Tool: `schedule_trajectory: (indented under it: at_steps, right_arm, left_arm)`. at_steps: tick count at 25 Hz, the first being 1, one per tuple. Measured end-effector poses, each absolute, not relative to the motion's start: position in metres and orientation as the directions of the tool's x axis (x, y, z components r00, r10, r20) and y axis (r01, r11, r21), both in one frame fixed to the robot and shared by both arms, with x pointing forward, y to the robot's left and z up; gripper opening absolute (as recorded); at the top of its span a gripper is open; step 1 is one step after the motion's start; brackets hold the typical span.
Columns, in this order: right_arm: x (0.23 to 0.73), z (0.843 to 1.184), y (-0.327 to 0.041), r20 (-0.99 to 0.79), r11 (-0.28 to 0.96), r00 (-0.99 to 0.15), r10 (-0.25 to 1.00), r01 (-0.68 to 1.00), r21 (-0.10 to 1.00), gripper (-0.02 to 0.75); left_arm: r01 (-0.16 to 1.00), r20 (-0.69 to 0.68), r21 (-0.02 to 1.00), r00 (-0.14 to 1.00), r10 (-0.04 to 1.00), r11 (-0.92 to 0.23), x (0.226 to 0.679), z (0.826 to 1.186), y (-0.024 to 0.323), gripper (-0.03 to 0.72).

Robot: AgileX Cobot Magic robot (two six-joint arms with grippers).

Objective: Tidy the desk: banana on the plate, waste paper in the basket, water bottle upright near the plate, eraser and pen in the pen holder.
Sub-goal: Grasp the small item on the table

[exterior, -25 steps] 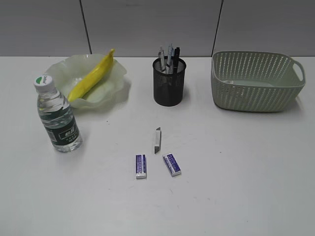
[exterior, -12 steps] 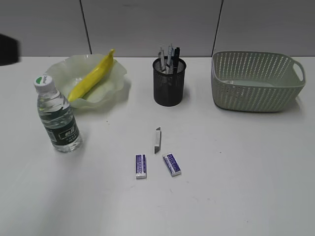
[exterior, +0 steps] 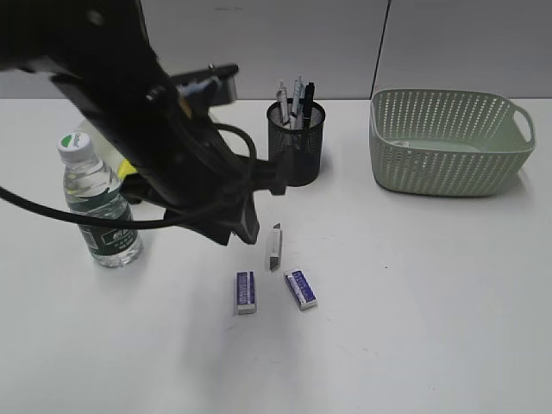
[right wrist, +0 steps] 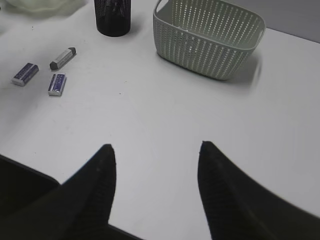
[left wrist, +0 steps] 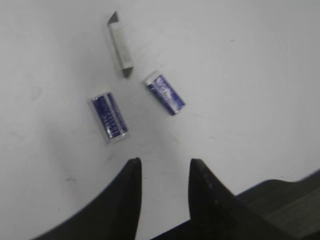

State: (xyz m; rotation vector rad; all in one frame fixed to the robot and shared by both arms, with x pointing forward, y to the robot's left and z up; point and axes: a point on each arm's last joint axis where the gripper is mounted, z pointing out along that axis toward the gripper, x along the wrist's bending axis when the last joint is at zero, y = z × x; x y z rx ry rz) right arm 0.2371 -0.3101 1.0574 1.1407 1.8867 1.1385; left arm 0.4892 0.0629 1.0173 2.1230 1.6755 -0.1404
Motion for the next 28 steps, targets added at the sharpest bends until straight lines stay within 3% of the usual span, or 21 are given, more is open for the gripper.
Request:
schedule_trajectory:
  at_steps: [4, 10, 18, 22, 28]
  right_arm:
    - [0.237, 1.057, -0.31, -0.089, 0.245, -0.412, 0.907, 0.344, 0.906, 0.424]
    - [0.237, 1.057, -0.31, -0.089, 0.245, -0.412, 0.907, 0.344, 0.906, 0.423]
    - [0.237, 1.057, -0.31, -0.09, 0.245, -0.412, 0.907, 0.343, 0.907, 0.423]
    - [0.237, 1.057, -0.31, -0.09, 0.245, -0.412, 0.907, 0.343, 0.907, 0.423]
    - [0.237, 1.058, -0.31, -0.089, 0.244, -0.412, 0.907, 0.343, 0.907, 0.423]
  left_arm:
    - [0.982, -0.211, 0.129, 0.161, 0.964, -0.136, 0.512, 0.975, 0.046, 0.258]
    - [0.992, -0.138, 0.033, 0.126, 0.982, -0.123, 0.531, 0.938, 0.028, 0.412]
    - [0.992, -0.091, -0.037, 0.12, 0.989, -0.124, 0.536, 0.91, 0.022, 0.43]
    - [0.991, -0.08, -0.051, 0.118, 0.99, -0.122, 0.538, 0.898, 0.021, 0.374]
    - [0.99, -0.066, -0.055, 0.123, 0.99, -0.127, 0.539, 0.89, 0.021, 0.176]
